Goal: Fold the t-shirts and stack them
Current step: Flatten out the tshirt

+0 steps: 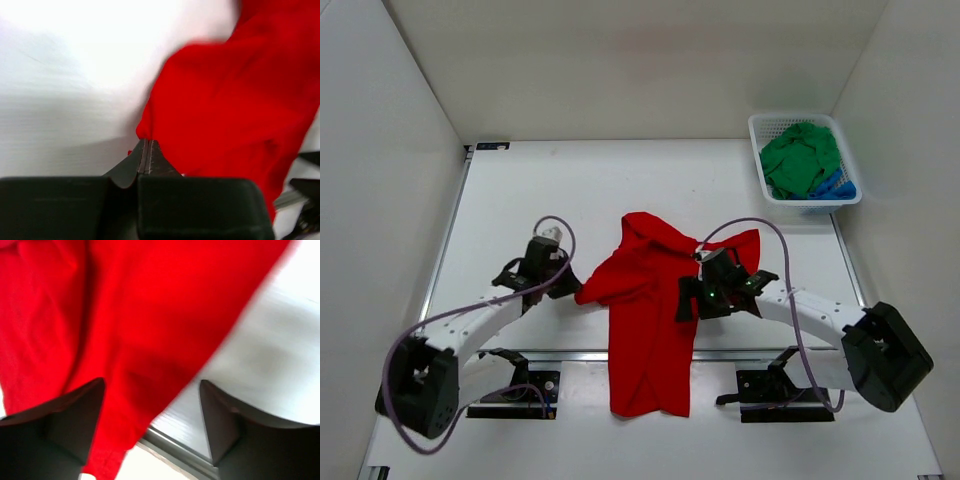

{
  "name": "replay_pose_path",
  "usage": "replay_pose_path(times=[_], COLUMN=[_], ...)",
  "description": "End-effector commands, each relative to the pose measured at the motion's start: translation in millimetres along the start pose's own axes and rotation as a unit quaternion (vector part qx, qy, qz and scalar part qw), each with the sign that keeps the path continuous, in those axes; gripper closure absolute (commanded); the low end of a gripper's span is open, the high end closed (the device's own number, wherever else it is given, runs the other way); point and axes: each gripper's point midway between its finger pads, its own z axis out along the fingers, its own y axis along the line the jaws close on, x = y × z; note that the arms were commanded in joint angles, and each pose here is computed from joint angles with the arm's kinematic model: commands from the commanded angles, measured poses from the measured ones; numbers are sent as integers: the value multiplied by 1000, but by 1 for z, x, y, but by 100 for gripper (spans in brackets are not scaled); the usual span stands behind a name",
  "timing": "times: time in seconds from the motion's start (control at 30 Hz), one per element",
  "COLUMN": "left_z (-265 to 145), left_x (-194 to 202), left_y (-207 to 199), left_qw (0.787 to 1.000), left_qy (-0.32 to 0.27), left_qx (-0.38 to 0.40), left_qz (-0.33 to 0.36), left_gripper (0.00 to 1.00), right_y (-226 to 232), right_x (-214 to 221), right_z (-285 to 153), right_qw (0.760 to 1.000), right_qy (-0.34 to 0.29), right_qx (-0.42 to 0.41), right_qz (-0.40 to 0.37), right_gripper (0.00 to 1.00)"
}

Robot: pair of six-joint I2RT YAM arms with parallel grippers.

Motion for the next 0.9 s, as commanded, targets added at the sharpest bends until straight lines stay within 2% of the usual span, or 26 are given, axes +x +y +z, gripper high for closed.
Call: replay_pose_path(times=[0.0, 0.03, 0.07, 0.1, 0.13, 0.17, 0.27, 0.33, 0.4, 0.43, 0.5, 0.57, 0.67, 0.8, 0.87], left_z=[-43, -58, -68, -78, -92, -104, -124, -138, -149, -150, -159, -165, -165, -165, -162], left_x=[-57, -75, -86, -93, -108, -120, -132, -143, -147, -146, -149, -150, -148, -148, -145], left_y=[-3, -3, -1, -5, 0, 1, 22, 33, 45, 45, 59, 65, 72, 70, 69], left_qw=[996, 993, 991, 990, 985, 980, 971, 962, 954, 954, 945, 941, 940, 939, 941], left_qy=[-86, -115, -136, -142, -170, -195, -223, -246, -262, -262, -279, -287, -279, -286, -283], left_qx=[-7, -8, -11, -9, -29, -35, -84, -115, -142, -144, -170, -181, -198, -191, -184], left_qz=[-8, -10, -14, -8, -8, -6, -5, -3, -2, 4, 3, -3, 0, 2, 4], left_gripper=[100, 100, 100, 100, 100, 100, 100, 100, 100, 100, 100, 100, 100, 100, 100], right_y=[4, 5, 5, 1, 1, -1, -25, -50, -66, -86, -100, -123, -137, -125, -102], right_x=[2, 0, -1, 5, -3, -5, -35, -71, -125, -137, -189, -216, -237, -215, -194], right_z=[18, 23, 27, 33, 33, 35, 32, 24, 7, 1, -22, -39, -51, -55, -58], right_qw=[1000, 1000, 1000, 999, 999, 998, 994, 989, 984, 979, 972, 965, 952, 951, 958], right_qy=[3, 8, 17, 35, 35, 47, 44, 25, -19, -18, -63, -73, -80, -77, -84], right_qx=[6, 12, 13, 26, 32, 45, 100, 144, 178, 201, 228, 250, 296, 298, 274], right_qz=[-6, -2, -7, -12, -14, -11, -27, -18, -14, -7, -3, 9, 2, -9, -26], right_gripper=[30, 43, 78, 94, 100, 100, 100, 100, 100, 100, 100, 100, 83, 60, 59])
